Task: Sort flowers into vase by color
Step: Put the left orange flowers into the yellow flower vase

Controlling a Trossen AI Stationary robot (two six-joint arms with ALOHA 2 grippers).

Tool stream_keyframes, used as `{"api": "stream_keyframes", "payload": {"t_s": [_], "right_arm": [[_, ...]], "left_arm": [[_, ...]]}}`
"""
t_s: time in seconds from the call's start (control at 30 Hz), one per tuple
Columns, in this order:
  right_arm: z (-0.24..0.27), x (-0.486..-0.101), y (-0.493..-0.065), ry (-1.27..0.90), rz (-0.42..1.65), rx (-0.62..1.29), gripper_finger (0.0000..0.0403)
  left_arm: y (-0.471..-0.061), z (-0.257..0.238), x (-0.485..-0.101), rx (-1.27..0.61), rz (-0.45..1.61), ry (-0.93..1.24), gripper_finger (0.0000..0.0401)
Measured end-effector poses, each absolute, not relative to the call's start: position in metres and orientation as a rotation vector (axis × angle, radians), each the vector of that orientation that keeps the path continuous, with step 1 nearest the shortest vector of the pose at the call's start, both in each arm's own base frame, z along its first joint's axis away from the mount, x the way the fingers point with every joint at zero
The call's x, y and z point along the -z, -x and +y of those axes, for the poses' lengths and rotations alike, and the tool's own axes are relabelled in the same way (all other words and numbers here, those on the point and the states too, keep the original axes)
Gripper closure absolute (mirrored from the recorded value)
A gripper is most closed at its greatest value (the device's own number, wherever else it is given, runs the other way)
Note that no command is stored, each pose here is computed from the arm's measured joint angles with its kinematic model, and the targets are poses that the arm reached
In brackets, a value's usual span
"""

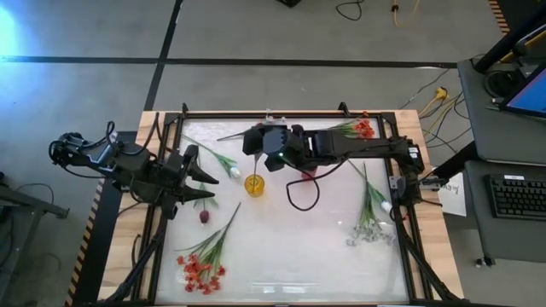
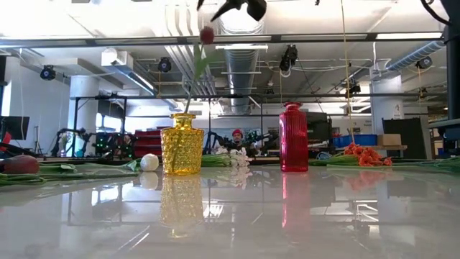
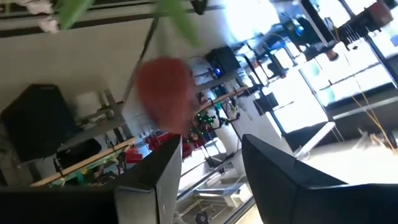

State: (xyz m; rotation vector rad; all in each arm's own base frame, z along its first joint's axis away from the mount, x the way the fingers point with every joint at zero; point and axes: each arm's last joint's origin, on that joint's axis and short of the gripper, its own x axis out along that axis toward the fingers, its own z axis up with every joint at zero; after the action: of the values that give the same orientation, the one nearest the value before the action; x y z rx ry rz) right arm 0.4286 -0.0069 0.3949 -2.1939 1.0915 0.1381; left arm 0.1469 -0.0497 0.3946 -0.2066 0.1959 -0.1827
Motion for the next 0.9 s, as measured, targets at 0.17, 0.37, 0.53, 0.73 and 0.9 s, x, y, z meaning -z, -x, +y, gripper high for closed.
{"api": "stream_keyframes", "payload": {"t_s": [0.17, 0.37, 0.53, 0.73, 0.9], "right_arm": [[0.003, -0.408, -0.426, 2.173, 1.055, -0.076, 0.0239], [0.017, -0.425, -0.421, 2.137, 1.059, 0.039, 0.0237], [0.028, -0.443, -0.413, 1.927, 1.011, 0.246, 0.0237], [0.040, -0.470, -0.397, 1.388, 0.832, 0.607, 0.0250], [0.040, -0.476, -0.362, 1.051, 0.788, 0.645, 0.0263]], "left_arm": [[-0.148, -0.050, -0.394, 0.182, 0.200, 0.206, 0.0253], [-0.151, -0.051, -0.393, 0.179, 0.211, 0.222, 0.0253], [-0.154, -0.053, -0.391, 0.176, 0.227, 0.239, 0.0253], [-0.162, -0.058, -0.385, 0.182, 0.272, 0.265, 0.0253], [-0.169, -0.069, -0.378, 0.201, 0.321, 0.321, 0.0253]]}}
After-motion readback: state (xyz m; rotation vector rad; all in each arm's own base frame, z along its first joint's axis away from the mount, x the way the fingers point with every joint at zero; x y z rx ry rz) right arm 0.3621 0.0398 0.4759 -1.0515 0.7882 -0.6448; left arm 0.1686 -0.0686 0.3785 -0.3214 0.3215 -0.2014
